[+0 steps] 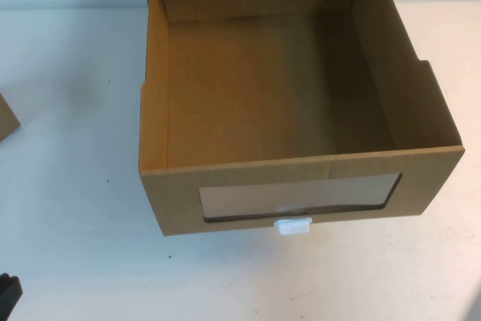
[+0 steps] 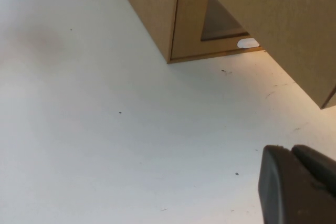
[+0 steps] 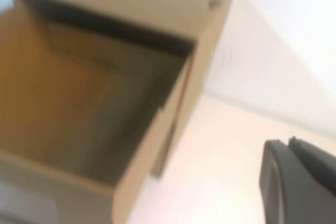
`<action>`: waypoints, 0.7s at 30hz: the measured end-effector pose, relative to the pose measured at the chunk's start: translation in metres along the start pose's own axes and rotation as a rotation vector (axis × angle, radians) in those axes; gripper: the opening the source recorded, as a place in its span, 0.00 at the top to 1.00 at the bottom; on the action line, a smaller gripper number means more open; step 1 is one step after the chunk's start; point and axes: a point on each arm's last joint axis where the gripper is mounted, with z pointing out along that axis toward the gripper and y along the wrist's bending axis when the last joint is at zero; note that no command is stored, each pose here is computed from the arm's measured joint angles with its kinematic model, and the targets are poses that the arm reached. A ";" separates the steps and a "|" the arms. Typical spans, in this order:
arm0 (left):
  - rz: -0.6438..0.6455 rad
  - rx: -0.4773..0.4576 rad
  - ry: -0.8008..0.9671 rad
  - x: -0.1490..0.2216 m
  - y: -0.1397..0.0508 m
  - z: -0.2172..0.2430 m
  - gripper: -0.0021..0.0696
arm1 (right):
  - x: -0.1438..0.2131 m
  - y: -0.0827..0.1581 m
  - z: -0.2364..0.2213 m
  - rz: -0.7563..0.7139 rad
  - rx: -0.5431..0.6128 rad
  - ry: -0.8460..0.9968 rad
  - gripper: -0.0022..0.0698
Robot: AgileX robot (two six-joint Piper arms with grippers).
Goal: Open the shoe box
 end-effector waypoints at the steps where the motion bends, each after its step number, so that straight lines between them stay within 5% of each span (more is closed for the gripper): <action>1: 0.000 0.000 0.000 0.000 0.000 0.000 0.98 | 0.004 0.000 0.001 0.003 0.006 0.029 1.00; 16: -0.002 0.000 0.000 0.000 0.000 0.000 0.98 | 0.027 0.006 0.003 0.036 -0.025 0.209 1.00; 21: 0.001 -0.002 0.000 0.000 0.000 0.000 0.98 | 0.041 -0.001 -0.004 0.085 0.060 0.173 1.00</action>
